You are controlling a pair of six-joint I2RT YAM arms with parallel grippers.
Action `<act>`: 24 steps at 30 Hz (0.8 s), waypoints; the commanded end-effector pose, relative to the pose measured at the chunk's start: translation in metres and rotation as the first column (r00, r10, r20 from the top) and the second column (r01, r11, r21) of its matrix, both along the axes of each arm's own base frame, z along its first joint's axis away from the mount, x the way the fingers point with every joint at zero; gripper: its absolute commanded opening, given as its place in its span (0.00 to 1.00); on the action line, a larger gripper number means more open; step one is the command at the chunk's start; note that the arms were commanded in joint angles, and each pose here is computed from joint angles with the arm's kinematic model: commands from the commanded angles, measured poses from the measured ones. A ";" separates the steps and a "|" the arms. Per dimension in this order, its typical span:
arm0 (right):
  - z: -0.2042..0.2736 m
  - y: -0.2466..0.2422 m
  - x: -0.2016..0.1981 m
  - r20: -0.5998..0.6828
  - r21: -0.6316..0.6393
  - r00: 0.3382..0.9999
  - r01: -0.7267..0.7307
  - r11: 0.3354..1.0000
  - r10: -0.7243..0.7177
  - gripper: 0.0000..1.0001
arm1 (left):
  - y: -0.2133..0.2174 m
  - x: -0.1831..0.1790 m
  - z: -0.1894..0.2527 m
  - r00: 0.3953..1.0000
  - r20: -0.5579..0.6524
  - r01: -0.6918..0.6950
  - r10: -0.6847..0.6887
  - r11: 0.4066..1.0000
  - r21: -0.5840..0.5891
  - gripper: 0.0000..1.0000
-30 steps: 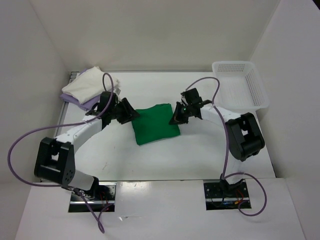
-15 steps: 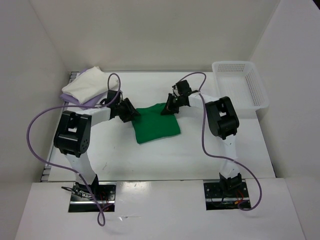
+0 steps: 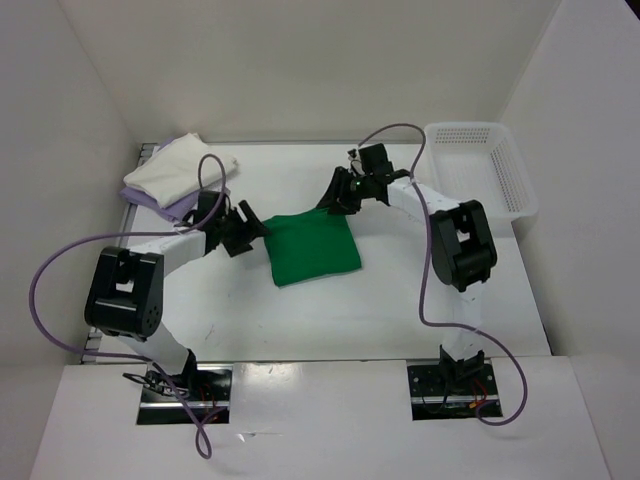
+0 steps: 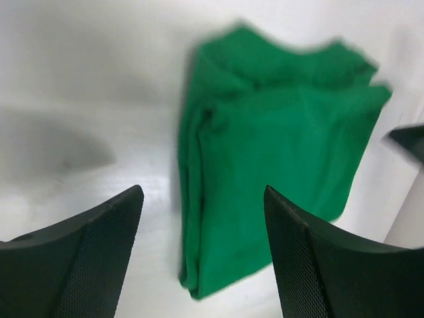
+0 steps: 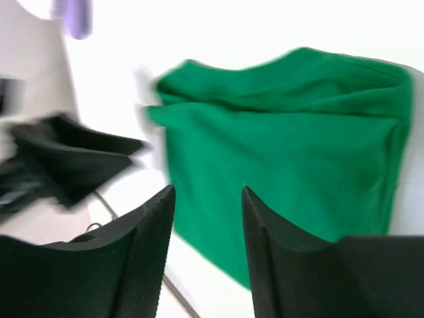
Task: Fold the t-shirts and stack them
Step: Put the neatly folded tshirt into the corner of the board with the left arm
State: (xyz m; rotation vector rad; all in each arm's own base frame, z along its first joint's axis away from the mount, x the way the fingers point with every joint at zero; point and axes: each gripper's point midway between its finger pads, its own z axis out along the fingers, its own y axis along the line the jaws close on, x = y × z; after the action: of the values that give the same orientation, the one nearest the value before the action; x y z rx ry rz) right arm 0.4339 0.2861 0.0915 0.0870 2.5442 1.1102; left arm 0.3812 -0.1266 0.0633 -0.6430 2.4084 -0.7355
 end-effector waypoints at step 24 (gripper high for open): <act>0.102 -0.124 -0.094 0.171 0.057 0.960 0.214 0.975 -0.221 0.56 | -0.095 0.098 0.075 0.959 0.240 0.188 -0.153 0.974 -0.130 0.03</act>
State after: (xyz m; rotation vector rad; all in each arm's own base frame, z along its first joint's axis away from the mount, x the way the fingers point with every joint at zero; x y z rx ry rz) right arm 0.3508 0.1675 0.1930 0.2553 2.2993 1.0286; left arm 0.4295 -0.2298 0.0683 -0.4843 2.4242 -0.9883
